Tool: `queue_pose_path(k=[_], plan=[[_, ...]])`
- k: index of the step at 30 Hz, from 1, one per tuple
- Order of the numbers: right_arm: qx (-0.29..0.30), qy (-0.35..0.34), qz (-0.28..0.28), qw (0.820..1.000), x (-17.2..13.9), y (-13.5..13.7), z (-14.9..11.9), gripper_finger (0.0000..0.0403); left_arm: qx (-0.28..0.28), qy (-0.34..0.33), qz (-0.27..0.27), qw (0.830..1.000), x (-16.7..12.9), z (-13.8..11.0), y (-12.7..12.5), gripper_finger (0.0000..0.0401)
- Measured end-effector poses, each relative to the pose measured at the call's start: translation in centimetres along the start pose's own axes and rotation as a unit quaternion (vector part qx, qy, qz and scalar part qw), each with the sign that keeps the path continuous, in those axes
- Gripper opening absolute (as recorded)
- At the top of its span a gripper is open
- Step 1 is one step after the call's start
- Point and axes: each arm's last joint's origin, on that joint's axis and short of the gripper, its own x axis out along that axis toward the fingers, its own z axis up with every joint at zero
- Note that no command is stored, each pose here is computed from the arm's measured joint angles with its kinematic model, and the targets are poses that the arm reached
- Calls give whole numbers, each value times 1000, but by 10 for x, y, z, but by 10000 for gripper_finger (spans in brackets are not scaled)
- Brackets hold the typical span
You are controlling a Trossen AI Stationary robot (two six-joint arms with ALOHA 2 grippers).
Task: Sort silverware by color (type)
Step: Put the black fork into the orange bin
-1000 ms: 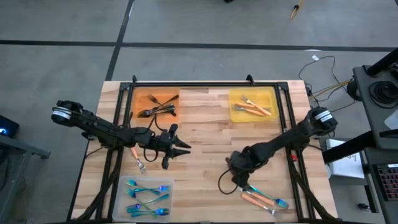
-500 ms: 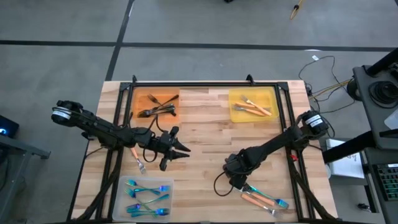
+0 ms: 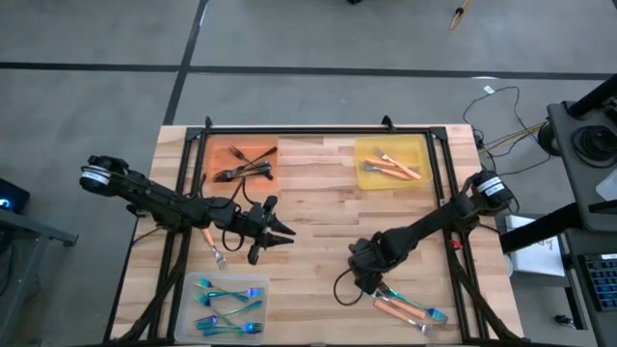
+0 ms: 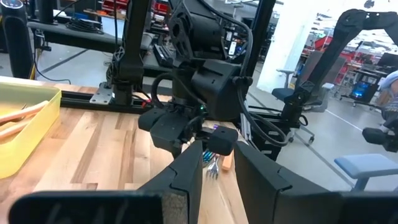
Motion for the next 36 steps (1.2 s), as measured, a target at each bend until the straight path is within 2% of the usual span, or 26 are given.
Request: queue_pose_path(k=[7,18,21,28,36], plan=[[-6,-8,13,1000,1,3,1,136,0,2,1,1000,0,0,0,75],[-36,4,-15,999,21,2,5,133,0,3,1,1000,0,-1,0,75],[-43,0,-21,999,22,2,5,113,0,3,1,1000,0,-1,0,75],[-62,-3,-30,998,21,-2,9,19,4,3,1,1000,0,-1,0,75],[-77,-41,-31,996,9,-9,21,11,4,2,3,1000,0,0,0,75]])
